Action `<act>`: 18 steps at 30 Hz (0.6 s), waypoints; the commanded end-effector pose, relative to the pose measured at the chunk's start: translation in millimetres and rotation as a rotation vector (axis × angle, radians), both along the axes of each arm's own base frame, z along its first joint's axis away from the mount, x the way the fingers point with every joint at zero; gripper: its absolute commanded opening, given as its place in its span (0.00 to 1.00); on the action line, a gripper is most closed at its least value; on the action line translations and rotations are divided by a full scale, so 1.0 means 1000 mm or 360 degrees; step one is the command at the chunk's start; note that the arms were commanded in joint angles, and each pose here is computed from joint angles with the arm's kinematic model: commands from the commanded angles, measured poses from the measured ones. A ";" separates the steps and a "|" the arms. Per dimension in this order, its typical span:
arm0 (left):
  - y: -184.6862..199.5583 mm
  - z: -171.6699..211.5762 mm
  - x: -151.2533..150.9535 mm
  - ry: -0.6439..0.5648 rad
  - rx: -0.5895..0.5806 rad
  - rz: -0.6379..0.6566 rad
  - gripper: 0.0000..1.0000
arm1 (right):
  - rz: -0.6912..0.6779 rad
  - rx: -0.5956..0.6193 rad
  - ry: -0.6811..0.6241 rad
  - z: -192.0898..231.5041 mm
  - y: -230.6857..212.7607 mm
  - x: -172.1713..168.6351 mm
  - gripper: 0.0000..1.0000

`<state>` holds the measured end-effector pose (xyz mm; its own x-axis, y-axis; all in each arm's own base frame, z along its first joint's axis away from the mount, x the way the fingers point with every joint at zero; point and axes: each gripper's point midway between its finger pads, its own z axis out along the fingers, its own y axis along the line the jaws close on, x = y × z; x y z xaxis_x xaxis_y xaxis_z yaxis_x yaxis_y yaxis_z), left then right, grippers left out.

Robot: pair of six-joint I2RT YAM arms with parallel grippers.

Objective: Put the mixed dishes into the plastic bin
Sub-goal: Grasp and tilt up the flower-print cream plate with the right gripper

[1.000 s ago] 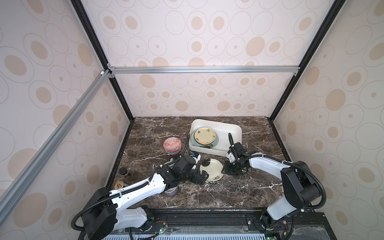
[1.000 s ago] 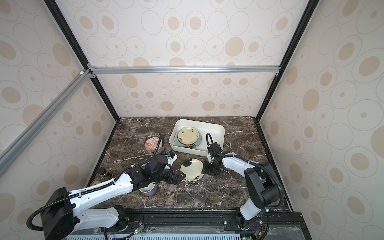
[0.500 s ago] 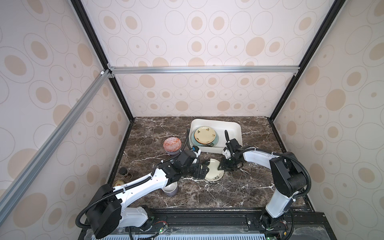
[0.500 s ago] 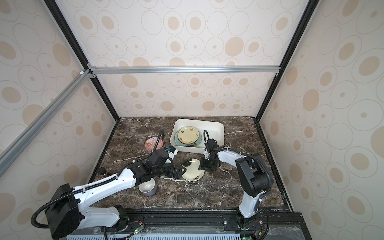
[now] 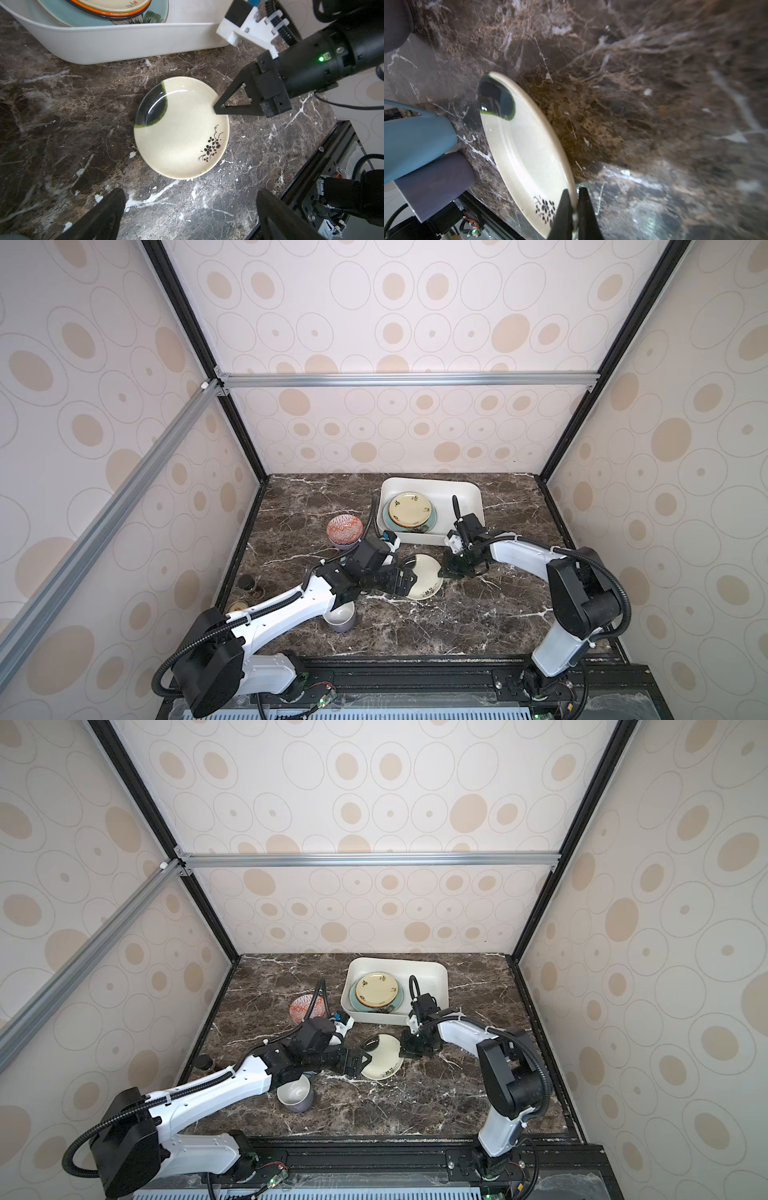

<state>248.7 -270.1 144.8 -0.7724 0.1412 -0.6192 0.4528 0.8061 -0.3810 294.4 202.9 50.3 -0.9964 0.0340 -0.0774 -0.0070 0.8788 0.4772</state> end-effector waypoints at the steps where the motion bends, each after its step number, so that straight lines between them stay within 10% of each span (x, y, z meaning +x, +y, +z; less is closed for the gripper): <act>1: 0.004 0.017 0.004 -0.0067 -0.0035 0.0001 0.99 | -0.0016 -0.0049 0.0001 0.016 -0.011 -0.012 0.00; 18: -0.001 0.078 0.040 -0.0239 -0.0078 -0.0024 0.99 | -0.0045 0.0035 -0.0313 0.126 -0.009 0.029 0.00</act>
